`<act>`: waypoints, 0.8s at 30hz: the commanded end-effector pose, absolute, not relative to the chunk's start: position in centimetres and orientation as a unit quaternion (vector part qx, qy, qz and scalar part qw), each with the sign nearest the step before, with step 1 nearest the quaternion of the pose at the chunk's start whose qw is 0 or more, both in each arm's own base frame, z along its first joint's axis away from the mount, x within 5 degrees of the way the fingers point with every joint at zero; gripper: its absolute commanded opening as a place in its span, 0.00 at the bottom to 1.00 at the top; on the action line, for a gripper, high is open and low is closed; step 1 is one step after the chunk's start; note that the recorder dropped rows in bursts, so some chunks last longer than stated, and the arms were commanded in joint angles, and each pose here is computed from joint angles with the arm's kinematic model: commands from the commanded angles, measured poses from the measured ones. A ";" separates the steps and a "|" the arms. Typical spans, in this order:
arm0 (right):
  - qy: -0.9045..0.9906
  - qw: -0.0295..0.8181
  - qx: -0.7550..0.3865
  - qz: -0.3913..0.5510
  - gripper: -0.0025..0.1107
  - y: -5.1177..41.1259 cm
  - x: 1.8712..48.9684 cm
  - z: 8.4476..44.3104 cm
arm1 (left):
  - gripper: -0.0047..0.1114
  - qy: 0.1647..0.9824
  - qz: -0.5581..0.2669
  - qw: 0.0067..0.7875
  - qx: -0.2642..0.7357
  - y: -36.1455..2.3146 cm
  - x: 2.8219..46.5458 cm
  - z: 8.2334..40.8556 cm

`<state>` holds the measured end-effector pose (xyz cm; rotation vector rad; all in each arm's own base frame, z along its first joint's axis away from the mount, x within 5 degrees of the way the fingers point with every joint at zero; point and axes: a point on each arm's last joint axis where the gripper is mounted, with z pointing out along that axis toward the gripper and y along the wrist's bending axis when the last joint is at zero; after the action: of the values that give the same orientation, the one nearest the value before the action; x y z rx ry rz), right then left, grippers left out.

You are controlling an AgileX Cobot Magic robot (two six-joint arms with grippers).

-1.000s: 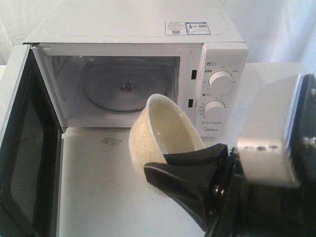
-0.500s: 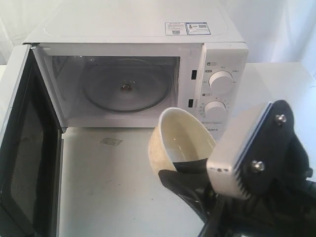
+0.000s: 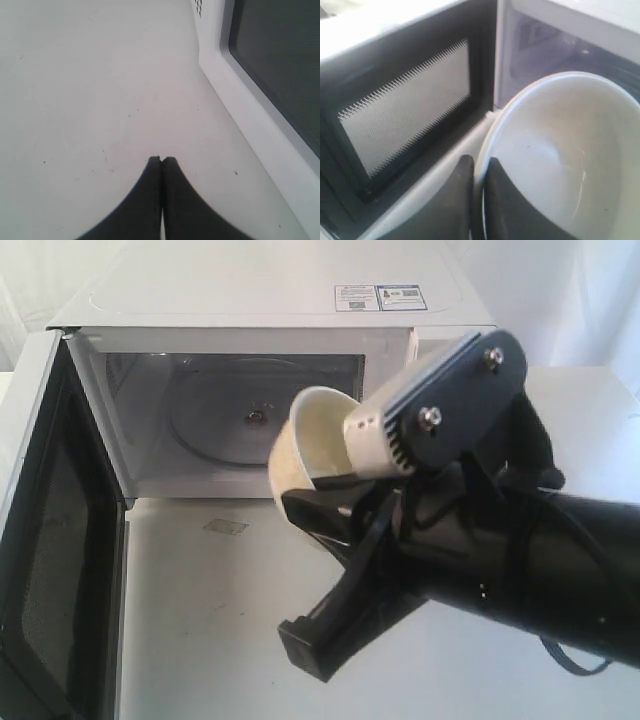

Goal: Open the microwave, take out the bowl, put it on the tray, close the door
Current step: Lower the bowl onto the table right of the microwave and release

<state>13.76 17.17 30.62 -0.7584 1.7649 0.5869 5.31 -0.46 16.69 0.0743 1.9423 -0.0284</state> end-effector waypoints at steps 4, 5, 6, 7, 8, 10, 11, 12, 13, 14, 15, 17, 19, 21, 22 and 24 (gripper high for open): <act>0.666 0.484 -0.456 0.337 0.02 17.8 13.4 32.7 | 0.04 0.825 -0.016 0.564 0.027 -0.5 5.3 16.6; 0.677 0.441 -0.477 0.346 0.02 17.8 13.3 32.7 | 0.04 0.825 -0.016 0.564 0.027 -0.5 5.3 16.6; 0.696 0.411 -0.484 0.335 0.02 17.7 13.5 32.5 | 0.04 0.825 -0.016 0.564 0.027 -0.5 5.3 16.6; 0.729 0.383 -0.474 0.311 0.02 17.4 14.1 32.2 | 0.04 0.825 -0.016 0.564 0.027 -0.5 5.3 16.6; 0.750 0.372 -0.464 0.290 0.02 17.1 14.5 32.0 | 0.04 0.825 -0.016 0.564 0.027 -0.5 5.3 16.6; 0.790 0.348 -0.452 0.224 0.02 16.1 15.4 31.2 | 0.04 0.825 -0.016 0.564 0.027 -0.5 5.3 16.6; 0.802 0.333 -0.459 0.188 0.02 15.7 15.7 30.8 | 0.04 0.825 -0.016 0.564 0.027 -0.5 5.3 16.6; 0.821 0.305 -0.455 0.162 0.02 15.2 15.8 30.2 | 0.04 0.825 -0.016 0.564 0.027 -0.5 5.3 16.6; 0.842 0.269 -0.445 0.143 0.02 14.8 15.8 29.5 | 0.04 0.825 -0.016 0.564 0.027 -0.5 5.3 16.6; 0.861 0.230 -0.434 0.128 0.02 14.5 15.6 28.9 | 0.04 0.825 -0.016 0.564 0.027 -0.5 5.3 16.6; 0.876 0.196 -0.429 0.105 0.02 14.0 15.5 28.1 | 0.04 0.825 -0.016 0.564 0.027 -0.5 5.3 16.6; 0.892 0.154 -0.421 0.061 0.02 13.4 15.7 27.3 | 0.04 0.825 -0.016 0.564 0.027 -0.5 5.3 16.6; 0.895 0.157 -0.418 0.019 0.02 12.9 16.4 26.9 | 0.04 0.825 -0.016 0.564 0.027 -0.5 5.3 16.6; 0.895 0.170 -0.412 -0.018 0.02 12.6 17.1 26.8 | 0.04 0.825 -0.016 0.564 0.027 -0.5 5.3 16.6; 0.894 0.181 -0.409 -0.036 0.02 12.4 17.4 26.8 | 0.04 0.825 -0.016 0.564 0.027 -0.5 5.3 16.6; 0.896 0.203 -0.391 -0.051 0.02 12.4 18.0 26.9 | 0.04 0.825 -0.016 0.564 0.027 -0.5 5.3 16.6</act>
<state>17.04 12.73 26.70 -1.1813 2.5400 -0.0488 5.31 -0.46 16.69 0.0743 1.9423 -0.0284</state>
